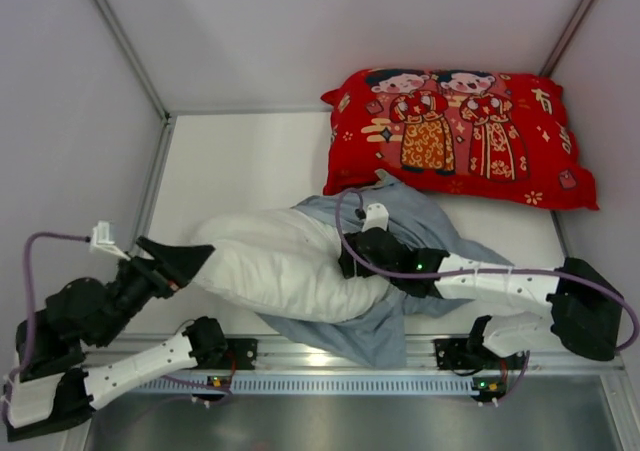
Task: Remove the pillowcase from the pillow
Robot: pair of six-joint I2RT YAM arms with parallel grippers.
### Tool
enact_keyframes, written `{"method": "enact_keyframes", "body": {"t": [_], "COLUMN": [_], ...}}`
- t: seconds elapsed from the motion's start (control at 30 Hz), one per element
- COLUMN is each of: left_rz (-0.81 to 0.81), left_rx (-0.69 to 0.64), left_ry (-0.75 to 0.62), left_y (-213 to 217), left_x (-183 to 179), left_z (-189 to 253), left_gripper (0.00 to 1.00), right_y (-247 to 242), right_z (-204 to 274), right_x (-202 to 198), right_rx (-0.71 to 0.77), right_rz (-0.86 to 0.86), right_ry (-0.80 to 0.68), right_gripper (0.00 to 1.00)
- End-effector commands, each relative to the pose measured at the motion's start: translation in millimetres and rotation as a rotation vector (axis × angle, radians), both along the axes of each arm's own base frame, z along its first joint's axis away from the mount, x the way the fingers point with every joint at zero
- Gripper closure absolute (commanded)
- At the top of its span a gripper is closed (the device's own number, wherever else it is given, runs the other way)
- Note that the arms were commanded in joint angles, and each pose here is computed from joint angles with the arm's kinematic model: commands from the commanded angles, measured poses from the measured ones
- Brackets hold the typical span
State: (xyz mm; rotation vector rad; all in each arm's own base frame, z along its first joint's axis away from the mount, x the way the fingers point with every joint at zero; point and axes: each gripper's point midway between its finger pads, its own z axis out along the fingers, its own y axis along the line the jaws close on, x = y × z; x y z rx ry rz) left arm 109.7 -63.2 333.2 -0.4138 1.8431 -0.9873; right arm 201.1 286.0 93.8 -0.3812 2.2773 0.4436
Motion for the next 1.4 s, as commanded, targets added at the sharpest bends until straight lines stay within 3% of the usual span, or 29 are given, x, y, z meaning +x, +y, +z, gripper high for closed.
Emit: {"method": "enact_keyframes", "body": {"t": [0.0,0.3,0.37,0.47,0.6,0.77,0.97,1.2,1.27,1.33,1.37], "left_rz": [0.190,0.237,0.228,0.188,0.090,-0.014,-0.102,-0.146,-0.172,-0.184,-0.190], "left_rx": [-0.111,0.043,0.063,0.208,0.537,0.779,0.871,0.915,0.871,0.865,0.811], "left_ry": [-0.086,-0.095,-0.121,-0.117,-0.042,0.104,0.231,0.369,0.404,0.437,0.425], "left_y": [41.2,23.4,12.0,-18.1,-79.2,-120.1,-125.5,-123.1,-133.8,-130.6,-139.3], "left_x": [11.6,33.3,40.0,55.4,85.3,100.2,87.6,70.0,65.5,58.0,59.0], "left_z": [21.4,51.9,58.4,51.7,13.3,-41.6,-101.7,-166.9,-182.9,-205.4,-208.3], "left_gripper": [0.01,0.02,0.01,0.01,0.01,0.01,0.01,0.01,0.01,0.06,0.14], "right_y": [-68.6,-83.1,-72.1,-43.2,-9.9,-34.8,-81.4,-101.3,-94.6,-81.6,-74.8], "right_z": [-93.0,-108.6,-93.4,-39.4,64.0,127.6,159.9,145.0,137.2,138.3,131.8], "right_x": [-72.2,-87.3,-82.6,-79.4,-65.8,-16.4,4.5,14.6,18.5,20.4,23.5], "right_rx": [-0.191,-0.231,-0.235,-0.186,-0.010,-0.007,0.042,0.029,0.009,0.022,0.008], "right_rz": [-0.031,-0.092,-0.074,0.025,0.099,0.008,-0.080,-0.107,-0.087,-0.046,-0.032], "right_ry": [0.277,0.316,0.247,0.096,-0.068,-0.174,-0.234,-0.201,-0.177,-0.163,-0.146], "right_gripper": [0.36,0.36,0.37,0.35,0.32,0.30,0.31,0.30,0.31,0.31,0.31]}}
